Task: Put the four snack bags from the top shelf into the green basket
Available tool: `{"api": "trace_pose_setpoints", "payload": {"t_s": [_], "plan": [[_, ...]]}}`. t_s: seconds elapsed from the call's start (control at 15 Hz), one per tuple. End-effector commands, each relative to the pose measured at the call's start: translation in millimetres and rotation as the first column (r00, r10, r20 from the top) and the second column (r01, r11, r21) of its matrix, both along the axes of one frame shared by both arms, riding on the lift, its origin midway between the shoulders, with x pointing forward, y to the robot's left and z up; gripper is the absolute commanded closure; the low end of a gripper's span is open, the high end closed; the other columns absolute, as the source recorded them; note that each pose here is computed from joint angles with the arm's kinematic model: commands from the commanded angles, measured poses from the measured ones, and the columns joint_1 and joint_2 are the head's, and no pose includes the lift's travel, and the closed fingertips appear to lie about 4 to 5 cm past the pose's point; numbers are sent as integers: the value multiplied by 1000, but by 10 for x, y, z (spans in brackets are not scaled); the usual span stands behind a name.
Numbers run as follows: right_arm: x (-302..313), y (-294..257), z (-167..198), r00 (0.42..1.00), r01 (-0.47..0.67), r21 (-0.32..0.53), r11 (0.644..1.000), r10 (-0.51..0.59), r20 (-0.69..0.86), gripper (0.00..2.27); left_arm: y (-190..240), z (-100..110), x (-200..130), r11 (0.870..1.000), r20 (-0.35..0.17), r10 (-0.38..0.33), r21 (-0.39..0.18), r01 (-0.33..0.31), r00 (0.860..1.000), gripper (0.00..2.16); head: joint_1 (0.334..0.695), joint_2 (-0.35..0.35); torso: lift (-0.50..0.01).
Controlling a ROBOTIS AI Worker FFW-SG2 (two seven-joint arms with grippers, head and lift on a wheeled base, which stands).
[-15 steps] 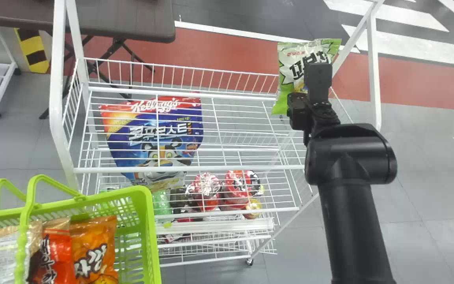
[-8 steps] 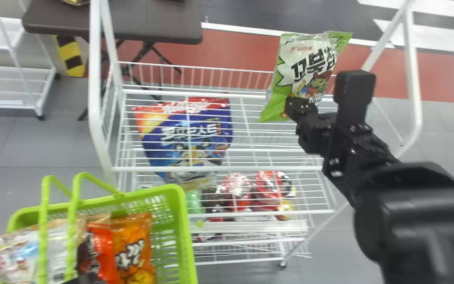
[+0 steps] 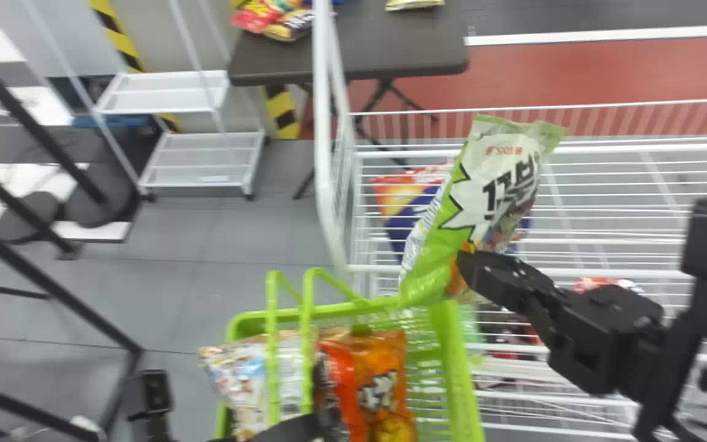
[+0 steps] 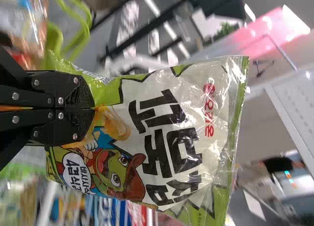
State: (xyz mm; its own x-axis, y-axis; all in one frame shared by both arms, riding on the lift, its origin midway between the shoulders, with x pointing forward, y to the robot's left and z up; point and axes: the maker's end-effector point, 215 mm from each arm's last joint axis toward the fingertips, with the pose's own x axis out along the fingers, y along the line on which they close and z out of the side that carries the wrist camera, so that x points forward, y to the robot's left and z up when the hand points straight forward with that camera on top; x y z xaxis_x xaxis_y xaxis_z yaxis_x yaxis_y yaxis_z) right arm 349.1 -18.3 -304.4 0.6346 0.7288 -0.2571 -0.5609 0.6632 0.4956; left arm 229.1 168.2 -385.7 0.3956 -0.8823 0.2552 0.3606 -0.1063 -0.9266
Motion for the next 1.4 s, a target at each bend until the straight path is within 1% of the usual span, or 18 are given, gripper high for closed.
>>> {"api": "trace_pose_setpoints", "payload": {"t_s": [0.0, 0.07, 0.13, 0.27, 0.33, 0.4, 0.47, 0.53, 0.6, 0.67, 0.87, 1.0, 1.07, 1.13, 1.27, 1.33], "plan": [[-327, 286, -26, 992, -89, 91, 992, 96, -82, 2260, -6, -6, 2, 1000, -1, 0, -1, 0, 1000, 2148, 695, 274, 0], [-411, 350, -81, 986, -110, 117, 987, 123, -110, 2260, -5, -14, 2, 1000, -3, 0, -1, 0, 1000, 2148, 695, 335, 0], [-553, 429, -216, 972, -141, 133, 981, 163, -168, 2260, -11, -6, 13, 1000, 0, -1, -1, 1, 1000, 2148, 695, 350, 0], [-712, 479, -442, 949, -169, 146, 975, 201, -242, 2260, -11, -6, 18, 1000, 1, -1, 0, 1, 1000, 2148, 695, 350, 0], [-808, 485, -568, 935, -179, 142, 973, 214, -283, 2260, -17, -6, 17, 1000, 0, -2, -1, 2, 1000, 2148, 695, 350, 0], [-920, 493, -694, 915, -201, 132, 971, 234, -328, 2213, -16, -10, 21, 1000, 0, -2, 0, 2, 1000, 2148, 695, 350, 0], [-1078, 524, -798, 883, -239, 143, 960, 277, -380, 1916, -16, -14, 20, 1000, -1, -3, 2, 3, 1000, 2148, 695, 350, 0], [-1201, 543, -851, 855, -267, 154, 951, 307, -417, 1291, -28, -17, 22, 1000, 0, -6, 3, 6, 1000, 2148, 695, 350, 0], [-1248, 531, -875, 845, -277, 150, 949, 315, -432, 242, -37, -19, 21, 1000, -1, -7, 2, 7, 1000, 2148, 695, 350, 0], [-1225, 504, -868, 849, -272, 147, 951, 309, -429, -2, -44, -21, 21, 1000, -1, -8, 5, 8, 1000, 2148, 695, 350, 0], [-941, 355, -810, 889, -233, 105, 967, 256, -380, 46, -59, -31, 24, 1000, -3, -10, 6, 10, 1000, 2148, 695, 350, 0], [-756, 247, -887, 911, -208, 31, 978, 205, -358, 53, -65, -34, 16, 1000, -5, -11, 5, 11, 1000, 2148, 695, 350, 0], [-693, 227, -877, 920, -196, 21, 980, 191, -342, 56, -65, -34, 16, 1000, -5, -11, 5, 11, 1000, 2148, 695, 350, 0], [-606, 195, -794, 936, -174, 30, 984, 175, -307, 60, -59, -38, 17, 1000, -5, -10, 7, 10, 1000, 2148, 695, 350, 0], [-292, -66, -509, 980, -75, 24, 997, 78, -183, 60, -65, -38, 16, 1000, -5, -11, 6, 11, 1000, 2148, 695, 350, 0], [-144, -254, -399, 992, -19, 4, 1000, 19, -122, 60, -65, -38, 16, 1000, -5, -11, 6, 11, 1000, 2148, 695, 350, 0]]}}
